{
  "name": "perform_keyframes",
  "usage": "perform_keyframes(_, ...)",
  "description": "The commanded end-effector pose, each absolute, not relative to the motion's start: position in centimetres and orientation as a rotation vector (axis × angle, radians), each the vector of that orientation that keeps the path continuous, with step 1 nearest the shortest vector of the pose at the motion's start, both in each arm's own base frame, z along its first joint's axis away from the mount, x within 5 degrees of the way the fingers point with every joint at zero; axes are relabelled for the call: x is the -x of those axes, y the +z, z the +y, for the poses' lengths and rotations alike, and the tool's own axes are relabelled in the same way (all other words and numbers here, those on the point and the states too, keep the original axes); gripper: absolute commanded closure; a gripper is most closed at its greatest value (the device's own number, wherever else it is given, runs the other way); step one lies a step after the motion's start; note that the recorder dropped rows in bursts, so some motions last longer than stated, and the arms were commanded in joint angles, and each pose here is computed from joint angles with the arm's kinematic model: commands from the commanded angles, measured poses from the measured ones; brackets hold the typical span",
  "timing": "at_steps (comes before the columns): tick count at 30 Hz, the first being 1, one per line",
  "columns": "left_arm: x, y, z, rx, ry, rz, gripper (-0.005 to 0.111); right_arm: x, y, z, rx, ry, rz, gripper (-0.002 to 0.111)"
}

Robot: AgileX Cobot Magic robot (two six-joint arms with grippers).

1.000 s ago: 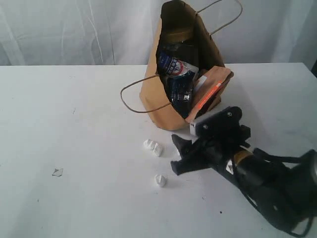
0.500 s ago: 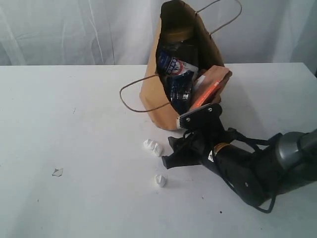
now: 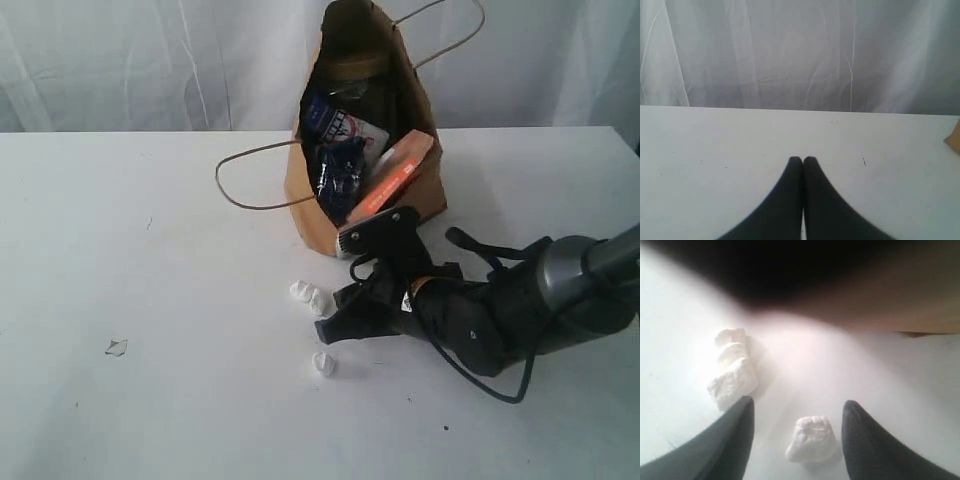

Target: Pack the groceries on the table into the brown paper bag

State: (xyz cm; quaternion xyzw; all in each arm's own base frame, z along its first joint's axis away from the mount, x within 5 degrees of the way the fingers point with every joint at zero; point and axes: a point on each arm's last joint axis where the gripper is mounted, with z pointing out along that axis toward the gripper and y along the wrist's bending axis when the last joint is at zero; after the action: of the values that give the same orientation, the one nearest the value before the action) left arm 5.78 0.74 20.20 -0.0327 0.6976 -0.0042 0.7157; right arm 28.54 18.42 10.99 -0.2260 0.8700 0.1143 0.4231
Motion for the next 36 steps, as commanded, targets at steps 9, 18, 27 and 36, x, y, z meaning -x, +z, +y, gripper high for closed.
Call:
perform_keyframes(9, -5.8, 20.1, 0.7, 0.089, -0.030, 1.545, 0.107, -28.5, 11.2, 18.5, 0.578, 0.284, 2.249, 0.108)
perform_keyframes(18, -5.8, 20.1, 0.7, 0.089, -0.030, 1.545, 0.107, -26.7, 18.1, 17.7, 0.593, 0.324, 2.224, 0.108)
perform_keyframes(27, -5.8, 20.1, 0.7, 0.089, -0.030, 1.545, 0.107, -20.8, 24.4, 14.5, 0.711, 0.336, 2.426, 0.108)
perform_keyframes(36, -5.8, 20.1, 0.7, 0.089, -0.030, 1.545, 0.107, -17.5, 35.3, 12.1, 0.663, 0.393, 2.084, 0.108)
